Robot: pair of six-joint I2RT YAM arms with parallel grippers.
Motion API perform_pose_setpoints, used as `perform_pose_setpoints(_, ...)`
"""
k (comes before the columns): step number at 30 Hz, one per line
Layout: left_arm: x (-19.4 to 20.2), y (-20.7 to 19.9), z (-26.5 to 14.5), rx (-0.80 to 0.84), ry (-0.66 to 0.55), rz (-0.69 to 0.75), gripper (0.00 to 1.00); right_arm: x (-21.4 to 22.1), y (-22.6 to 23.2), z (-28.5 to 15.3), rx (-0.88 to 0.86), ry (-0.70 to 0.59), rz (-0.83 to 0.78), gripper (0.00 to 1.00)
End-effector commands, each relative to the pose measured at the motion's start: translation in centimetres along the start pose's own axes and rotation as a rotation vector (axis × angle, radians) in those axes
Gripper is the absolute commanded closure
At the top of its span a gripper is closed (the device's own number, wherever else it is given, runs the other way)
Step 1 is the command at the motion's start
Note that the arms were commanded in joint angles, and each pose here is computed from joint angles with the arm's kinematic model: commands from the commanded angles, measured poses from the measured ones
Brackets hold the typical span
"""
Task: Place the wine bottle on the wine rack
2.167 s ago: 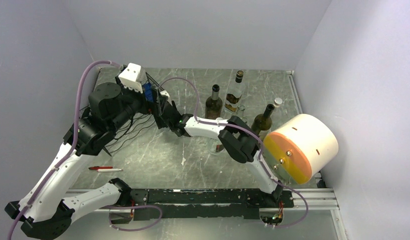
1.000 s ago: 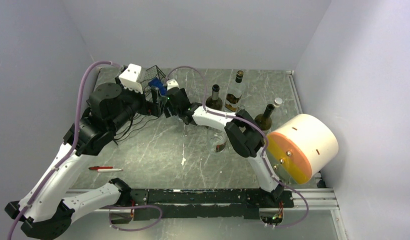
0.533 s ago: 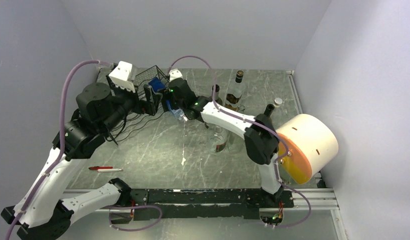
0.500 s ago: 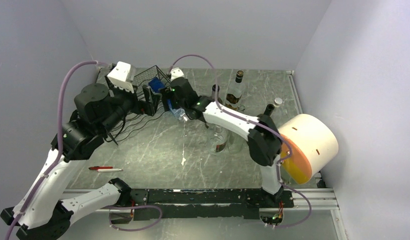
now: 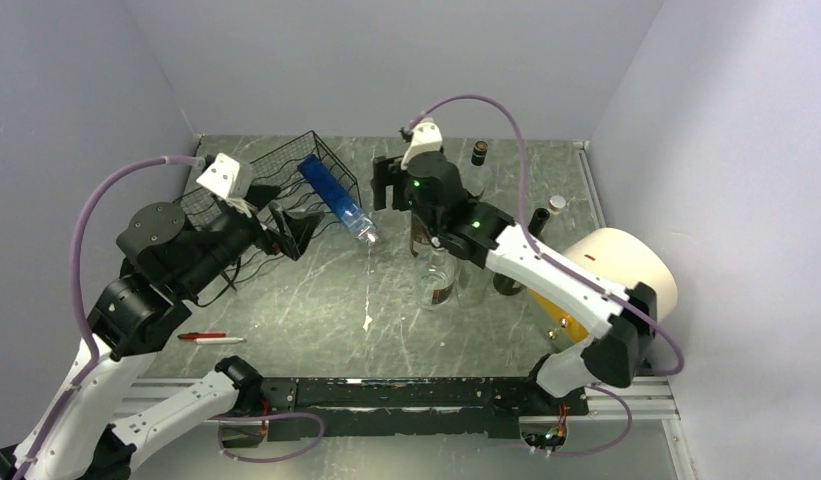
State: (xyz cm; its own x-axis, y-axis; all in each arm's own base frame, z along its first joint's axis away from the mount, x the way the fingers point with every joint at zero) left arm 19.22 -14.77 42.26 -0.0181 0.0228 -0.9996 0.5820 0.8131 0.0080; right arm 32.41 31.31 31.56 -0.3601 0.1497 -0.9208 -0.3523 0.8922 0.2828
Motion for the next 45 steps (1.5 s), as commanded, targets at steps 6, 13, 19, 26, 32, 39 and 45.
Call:
perform_pose_setpoints(6,2.4,-0.9,1.1,0.043,-0.033,-0.037,0.01,-3.0,-6.0,-3.6,0.307,-0.14,0.057,0.2)
perform_pose_setpoints(13,6.5,-0.1,2.3,-0.037,0.033,-0.127,0.01,0.3,-7.9,-1.7,0.38,-0.038,0.06,0.21)
perform_pose_setpoints(19,9.7,0.0,2.7,-0.063,0.078,-0.169,0.05,2.2,-8.7,-0.6,0.39,-0.007,0.037,0.33)
perform_pose_setpoints(26,11.1,0.3,2.4,-0.094,0.104,-0.2,0.0,1.5,-8.4,-0.2,0.372,-0.026,-0.009,0.45)
perform_pose_setpoints(32,11.2,0.0,2.3,-0.087,0.117,-0.228,0.01,1.5,-8.8,-0.2,0.367,-0.041,-0.05,0.51)
perform_pose_setpoints(39,9.9,0.3,2.6,-0.084,0.099,-0.167,0.0,0.2,-8.2,-0.3,0.314,-0.073,-0.078,0.86)
perform_pose_setpoints(45,8.4,0.0,3.0,-0.06,0.031,-0.174,0.0,-2.6,-6.5,-1.3,0.219,-0.094,-0.109,0.93)
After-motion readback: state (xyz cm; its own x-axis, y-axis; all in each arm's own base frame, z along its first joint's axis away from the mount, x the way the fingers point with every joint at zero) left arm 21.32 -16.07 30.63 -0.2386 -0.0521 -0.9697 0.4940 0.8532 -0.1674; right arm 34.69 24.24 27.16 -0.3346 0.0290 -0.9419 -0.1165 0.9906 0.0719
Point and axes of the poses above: each gripper's point midway between its finger pads, its own z axis out along the fingers, its own y axis along the line the jaws close on, x = y × z, the point moved 2 cm from there along -z, back along the fingers, and after that the axes turned 9 degrees about z, right-handed, at the moved point
